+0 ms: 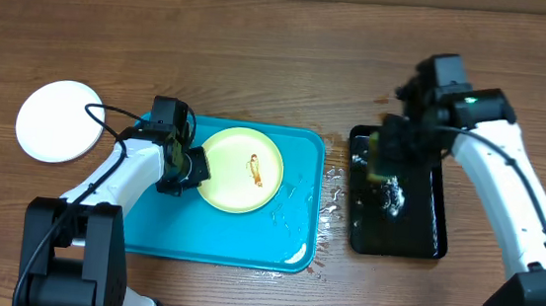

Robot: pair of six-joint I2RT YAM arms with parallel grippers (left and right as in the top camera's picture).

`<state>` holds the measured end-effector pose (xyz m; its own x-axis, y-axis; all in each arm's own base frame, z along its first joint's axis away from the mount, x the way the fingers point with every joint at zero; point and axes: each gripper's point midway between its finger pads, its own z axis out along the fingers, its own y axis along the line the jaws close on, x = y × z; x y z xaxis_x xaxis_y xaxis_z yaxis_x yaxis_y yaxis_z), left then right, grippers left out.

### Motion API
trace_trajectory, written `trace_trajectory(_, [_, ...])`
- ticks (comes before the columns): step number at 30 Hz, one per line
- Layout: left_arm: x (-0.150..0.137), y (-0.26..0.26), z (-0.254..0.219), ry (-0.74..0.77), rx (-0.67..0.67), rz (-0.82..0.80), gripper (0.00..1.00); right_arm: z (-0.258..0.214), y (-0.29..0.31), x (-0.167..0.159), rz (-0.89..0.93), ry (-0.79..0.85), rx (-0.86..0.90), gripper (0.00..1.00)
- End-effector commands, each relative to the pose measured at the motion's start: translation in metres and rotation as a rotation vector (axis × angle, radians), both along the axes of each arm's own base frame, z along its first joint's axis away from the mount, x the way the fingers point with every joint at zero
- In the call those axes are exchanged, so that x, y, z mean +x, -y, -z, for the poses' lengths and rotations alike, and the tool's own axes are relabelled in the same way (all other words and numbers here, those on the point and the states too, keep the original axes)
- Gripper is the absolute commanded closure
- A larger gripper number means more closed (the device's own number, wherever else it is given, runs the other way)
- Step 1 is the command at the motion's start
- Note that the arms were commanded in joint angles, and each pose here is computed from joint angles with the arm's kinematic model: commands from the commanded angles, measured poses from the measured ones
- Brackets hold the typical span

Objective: Clean dirty plates on tray and stack at the side
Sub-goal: 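Carry the sponge with the right gripper onto the held yellow plate, then scrub the sauce on the yellow plate with the sponge, right gripper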

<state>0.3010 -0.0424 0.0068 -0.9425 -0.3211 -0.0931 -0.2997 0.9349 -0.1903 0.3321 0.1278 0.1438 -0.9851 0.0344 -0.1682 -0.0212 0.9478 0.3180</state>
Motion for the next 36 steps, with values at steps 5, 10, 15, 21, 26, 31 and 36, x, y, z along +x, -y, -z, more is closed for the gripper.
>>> trace_trajectory(5, [-0.009,0.009,0.006,-0.031,-0.037,0.03,0.96,-0.016,-0.114,-0.003,-0.29,0.213,0.053,0.96])
trace_trajectory(10, [-0.009,0.009,0.006,-0.032,-0.037,0.03,0.96,0.009,-0.142,0.005,-0.343,0.324,-0.134,0.96])
trace_trajectory(15, [-0.009,0.009,0.006,-0.032,-0.037,0.03,0.96,0.046,-0.178,0.004,-0.419,0.344,-0.175,0.96])
trace_trajectory(21, [-0.009,0.009,0.006,-0.032,-0.037,0.03,0.96,0.08,-0.193,-0.001,-0.453,0.322,-0.218,0.96])
trace_trajectory(26, [-0.009,0.009,0.006,-0.032,-0.037,0.03,0.96,0.095,-0.189,-0.001,-0.375,0.277,-0.228,0.96])
trace_trajectory(31, [-0.009,0.009,0.006,-0.032,-0.037,0.03,0.96,0.108,-0.188,-0.002,-0.312,0.235,-0.227,0.96])
trace_trajectory(36, [-0.009,0.009,0.006,-0.032,-0.037,0.03,0.96,0.109,-0.187,-0.003,-0.167,0.193,-0.195,0.93])
